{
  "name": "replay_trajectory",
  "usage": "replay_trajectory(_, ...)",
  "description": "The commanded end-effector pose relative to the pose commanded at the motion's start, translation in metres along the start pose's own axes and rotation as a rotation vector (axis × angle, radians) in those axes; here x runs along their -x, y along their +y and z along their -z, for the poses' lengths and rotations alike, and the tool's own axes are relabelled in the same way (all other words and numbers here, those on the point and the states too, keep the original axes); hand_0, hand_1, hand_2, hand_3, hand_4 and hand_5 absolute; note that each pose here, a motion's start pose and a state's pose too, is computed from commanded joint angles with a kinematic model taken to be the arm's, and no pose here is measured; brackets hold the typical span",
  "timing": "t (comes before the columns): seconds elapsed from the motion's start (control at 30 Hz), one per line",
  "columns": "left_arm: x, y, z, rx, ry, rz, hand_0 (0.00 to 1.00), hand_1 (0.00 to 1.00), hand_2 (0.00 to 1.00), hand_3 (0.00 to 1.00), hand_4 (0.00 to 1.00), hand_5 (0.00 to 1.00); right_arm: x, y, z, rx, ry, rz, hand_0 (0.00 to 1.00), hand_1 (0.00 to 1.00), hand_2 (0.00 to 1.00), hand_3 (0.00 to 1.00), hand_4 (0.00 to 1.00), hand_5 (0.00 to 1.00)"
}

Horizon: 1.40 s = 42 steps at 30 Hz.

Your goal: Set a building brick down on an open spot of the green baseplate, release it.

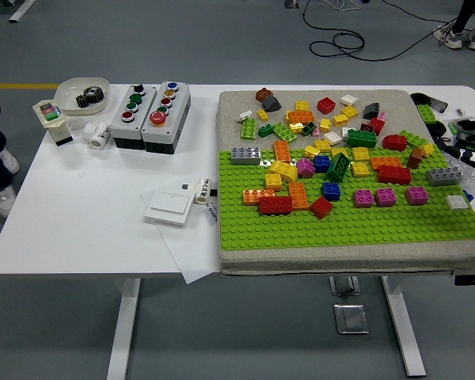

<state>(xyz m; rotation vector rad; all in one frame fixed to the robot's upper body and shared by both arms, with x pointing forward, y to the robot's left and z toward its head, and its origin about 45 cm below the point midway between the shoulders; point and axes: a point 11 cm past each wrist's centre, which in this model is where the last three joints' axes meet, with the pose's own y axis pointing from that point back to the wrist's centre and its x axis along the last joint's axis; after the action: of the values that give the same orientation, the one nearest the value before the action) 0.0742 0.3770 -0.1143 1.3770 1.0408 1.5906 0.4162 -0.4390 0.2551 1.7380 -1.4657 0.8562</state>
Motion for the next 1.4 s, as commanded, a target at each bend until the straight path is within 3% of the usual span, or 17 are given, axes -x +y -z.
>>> replay_trajectory(0.03, 0.0, 0.0, 0.0, 0.0, 0.0, 0.0, 0.604, 0.68, 0.646, 0.549, 0.566, 0.608, 0.0, 0.0, 0.0, -0.001, 0.007, 0.002, 0.824, 0.783, 0.826, 0.837, 0.917, 0.53)
replay_trajectory(0.07, 0.0, 0.0, 0.0, 0.0, 0.0, 0.0, 0.604, 0.68, 0.646, 0.549, 0.565, 0.608, 0.0, 0.0, 0.0, -0.001, 0.015, 0.003, 0.804, 0.768, 0.815, 0.82, 0.881, 0.433)
replay_trajectory(0.23, 0.0, 0.0, -0.002, 0.003, 0.004, 0.0, 0.604, 0.68, 0.646, 0.549, 0.565, 0.608, 0.002, -0.015, -0.002, -0.059, 0.276, 0.033, 0.804, 0.768, 0.815, 0.82, 0.881, 0.433)
replay_trajectory(0.27, 0.0, 0.0, -0.002, 0.003, 0.004, 0.0, 0.606, 0.68, 0.646, 0.549, 0.565, 0.607, 0.002, -0.015, -0.005, -0.058, 0.311, 0.041, 0.789, 0.747, 0.774, 0.784, 0.842, 0.352)
replay_trajectory(0.33, 0.001, 0.001, -0.004, 0.007, 0.006, 0.001, 0.606, 0.68, 0.646, 0.549, 0.565, 0.607, 0.005, -0.019, -0.004, -0.092, 0.418, 0.05, 0.789, 0.747, 0.774, 0.784, 0.842, 0.352)
replay_trajectory(0.5, 0.002, 0.001, -0.008, 0.013, 0.01, 0.003, 0.606, 0.684, 0.647, 0.549, 0.565, 0.608, 0.012, -0.023, -0.004, -0.133, 0.557, 0.084, 0.752, 0.723, 0.758, 0.748, 0.822, 0.321)
replay_trajectory(0.7, 0.003, 0.002, -0.014, 0.021, 0.015, 0.004, 0.607, 0.684, 0.648, 0.548, 0.566, 0.608, 0.019, -0.03, -0.003, -0.13, 0.6, 0.124, 0.745, 0.721, 0.754, 0.749, 0.802, 0.32)
replay_trajectory(1.03, 0.006, 0.004, -0.02, 0.027, 0.016, 0.008, 0.608, 0.684, 0.649, 0.548, 0.565, 0.608, 0.028, -0.043, -0.006, -0.048, 0.597, 0.176, 0.758, 0.75, 0.776, 0.774, 0.774, 0.334)
replay_trajectory(1.07, 0.007, 0.004, -0.021, 0.029, 0.015, 0.009, 0.609, 0.687, 0.649, 0.548, 0.565, 0.607, 0.029, -0.044, -0.008, -0.037, 0.599, 0.185, 0.782, 0.771, 0.81, 0.813, 0.779, 0.36)
replay_trajectory(1.4, 0.011, 0.007, -0.034, 0.049, 0.012, 0.017, 0.609, 0.686, 0.65, 0.548, 0.564, 0.607, 0.021, -0.045, -0.019, 0.023, 0.606, 0.181, 0.793, 0.784, 0.815, 0.81, 0.77, 0.378)
